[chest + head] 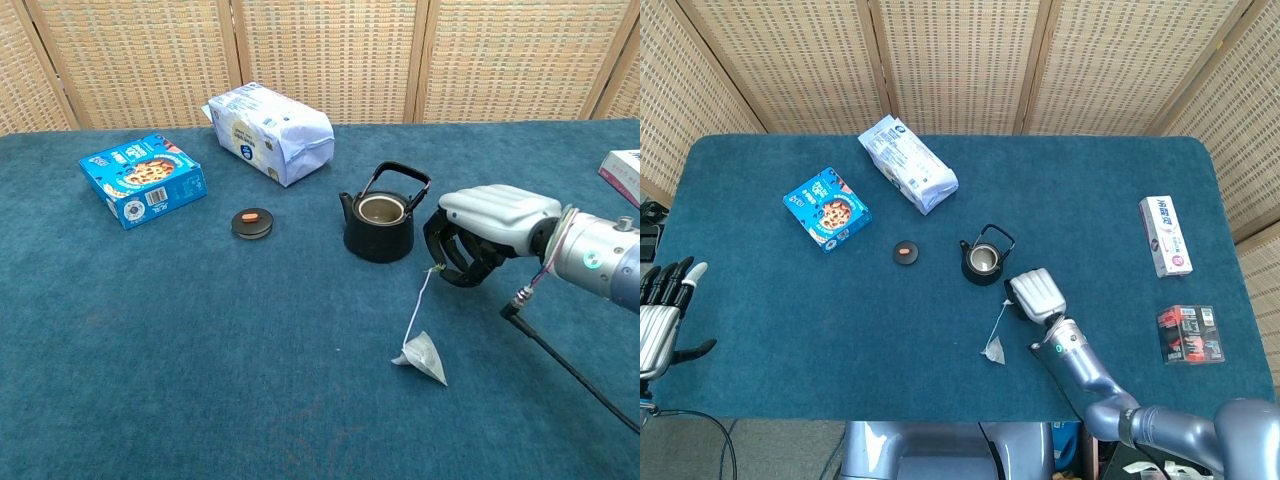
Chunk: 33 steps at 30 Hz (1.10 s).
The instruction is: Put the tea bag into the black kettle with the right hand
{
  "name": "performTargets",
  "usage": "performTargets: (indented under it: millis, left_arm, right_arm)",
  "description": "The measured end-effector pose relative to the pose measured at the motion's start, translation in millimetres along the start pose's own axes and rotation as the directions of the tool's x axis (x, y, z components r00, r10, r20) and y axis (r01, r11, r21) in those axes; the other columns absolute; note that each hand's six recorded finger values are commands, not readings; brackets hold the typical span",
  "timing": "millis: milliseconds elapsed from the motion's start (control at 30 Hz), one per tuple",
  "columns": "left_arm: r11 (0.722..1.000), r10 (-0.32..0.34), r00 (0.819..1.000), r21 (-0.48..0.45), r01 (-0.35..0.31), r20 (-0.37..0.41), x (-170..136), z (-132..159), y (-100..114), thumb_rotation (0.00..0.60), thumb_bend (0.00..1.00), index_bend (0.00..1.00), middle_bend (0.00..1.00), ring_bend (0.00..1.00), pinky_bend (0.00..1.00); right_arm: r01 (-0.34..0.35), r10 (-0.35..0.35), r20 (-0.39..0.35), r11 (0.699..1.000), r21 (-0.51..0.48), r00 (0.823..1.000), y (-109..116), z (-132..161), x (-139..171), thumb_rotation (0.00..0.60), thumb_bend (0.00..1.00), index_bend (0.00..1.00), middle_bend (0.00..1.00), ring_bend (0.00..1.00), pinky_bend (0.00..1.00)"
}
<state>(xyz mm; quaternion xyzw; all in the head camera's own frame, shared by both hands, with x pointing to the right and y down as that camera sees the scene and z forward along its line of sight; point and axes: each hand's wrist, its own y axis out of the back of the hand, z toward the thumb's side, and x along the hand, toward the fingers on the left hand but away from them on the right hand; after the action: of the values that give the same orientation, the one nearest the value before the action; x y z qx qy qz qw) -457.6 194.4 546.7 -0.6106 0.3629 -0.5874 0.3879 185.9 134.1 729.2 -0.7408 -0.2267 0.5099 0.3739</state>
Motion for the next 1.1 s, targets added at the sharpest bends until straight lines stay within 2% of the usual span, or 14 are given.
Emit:
performTargets:
  millis: [267, 600, 800, 1100]
  left_arm:
    - [1.000, -0.006, 1.000, 0.004, 0.006, 0.011, 1, 4, -1, 0.600, 0.07, 0.00, 0.00, 0.00, 0.00]
    - [1.000, -0.026, 0.999, 0.012, 0.026, 0.028, 0, 10, -4, 0.600, 0.07, 0.00, 0.00, 0.00, 0.00]
    - [0.999, -0.041, 0.998, 0.015, 0.040, 0.045, -1, 16, -7, 0.600, 0.07, 0.00, 0.00, 0.00, 0.00]
    - [0.999, -0.043, 0.998, 0.007, 0.043, 0.046, -2, 18, -10, 0.600, 0.07, 0.00, 0.00, 0.00, 0.00]
  right_arm:
    - [0.073, -0.073, -0.021, 0.997, -0.021, 0.997, 33, -5, 14, 0.600, 0.71, 0.68, 0.75, 0.68, 0.55]
    - [0.155, -0.158, -0.064, 0.987, -0.045, 0.985, 80, -2, 30, 0.600, 0.71, 0.68, 0.75, 0.68, 0.55]
    - [0.190, -0.195, -0.090, 0.980, -0.064, 0.977, 106, 4, 26, 0.600, 0.71, 0.68, 0.75, 0.68, 0.55]
    - [0.211, -0.221, -0.116, 0.973, -0.094, 0.968, 130, 15, 14, 0.600, 0.71, 0.68, 0.75, 0.68, 0.55]
